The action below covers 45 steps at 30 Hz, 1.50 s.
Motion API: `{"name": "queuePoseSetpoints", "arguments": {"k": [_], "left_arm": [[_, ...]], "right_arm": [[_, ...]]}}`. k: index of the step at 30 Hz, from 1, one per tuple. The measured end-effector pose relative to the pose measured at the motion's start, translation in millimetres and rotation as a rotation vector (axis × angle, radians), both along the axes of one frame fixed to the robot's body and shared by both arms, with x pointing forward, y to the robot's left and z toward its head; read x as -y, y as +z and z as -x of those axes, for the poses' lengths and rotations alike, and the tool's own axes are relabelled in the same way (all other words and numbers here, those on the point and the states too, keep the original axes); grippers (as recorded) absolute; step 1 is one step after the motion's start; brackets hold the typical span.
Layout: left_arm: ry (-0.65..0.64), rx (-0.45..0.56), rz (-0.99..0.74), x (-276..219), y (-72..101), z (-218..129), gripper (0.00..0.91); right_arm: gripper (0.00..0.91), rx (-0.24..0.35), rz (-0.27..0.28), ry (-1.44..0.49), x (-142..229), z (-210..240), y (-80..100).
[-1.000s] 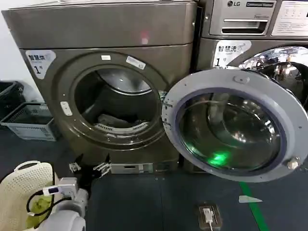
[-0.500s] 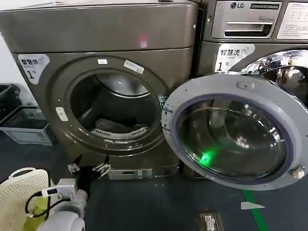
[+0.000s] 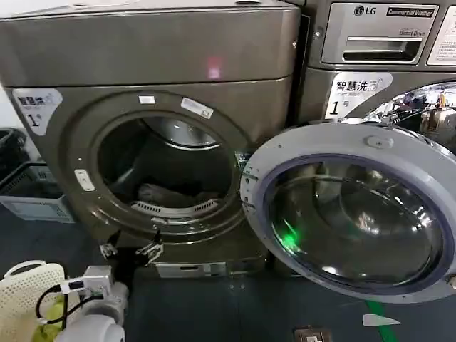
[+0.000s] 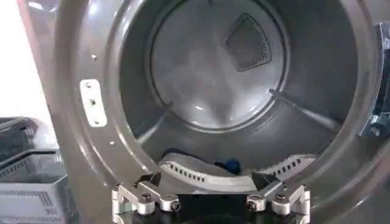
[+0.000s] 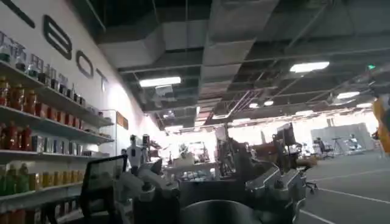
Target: Grasp the clothes from the dryer.
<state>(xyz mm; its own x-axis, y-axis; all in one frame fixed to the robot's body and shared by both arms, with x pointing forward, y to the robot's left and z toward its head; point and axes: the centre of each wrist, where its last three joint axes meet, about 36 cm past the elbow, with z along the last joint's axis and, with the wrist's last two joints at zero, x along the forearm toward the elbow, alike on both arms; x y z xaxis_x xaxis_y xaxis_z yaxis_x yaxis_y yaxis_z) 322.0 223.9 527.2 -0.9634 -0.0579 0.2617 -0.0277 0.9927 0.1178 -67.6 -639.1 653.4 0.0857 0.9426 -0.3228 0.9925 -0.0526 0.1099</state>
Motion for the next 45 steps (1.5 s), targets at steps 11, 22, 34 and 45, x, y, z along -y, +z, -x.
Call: {"name": "queuePoseSetpoints", "arguments": {"k": [11, 22, 34, 45], "left_arm": [[0.008, -0.002, 0.0, -4.0, -0.3, 0.2, 0.907], [0.01, -0.007, 0.003, -4.3, -2.4, -1.6, 0.907], [0.005, -0.009, 0.01, -2.3, -2.7, -0.9, 0.907], [0.008, -0.011, 0.008, -3.1, -3.2, -0.8, 0.907]], "right_arm": [[0.907, 0.001, -0.001, -0.004, 0.6, 1.6, -0.1], [0.907, 0.002, -0.005, -0.001, 1.9, -0.8, -2.0], [0.907, 0.003, -0.007, -0.001, 2.0, -1.6, -3.9], [0.907, 0.003, -0.008, -0.004, 2.6, -0.4, -3.7]]}}
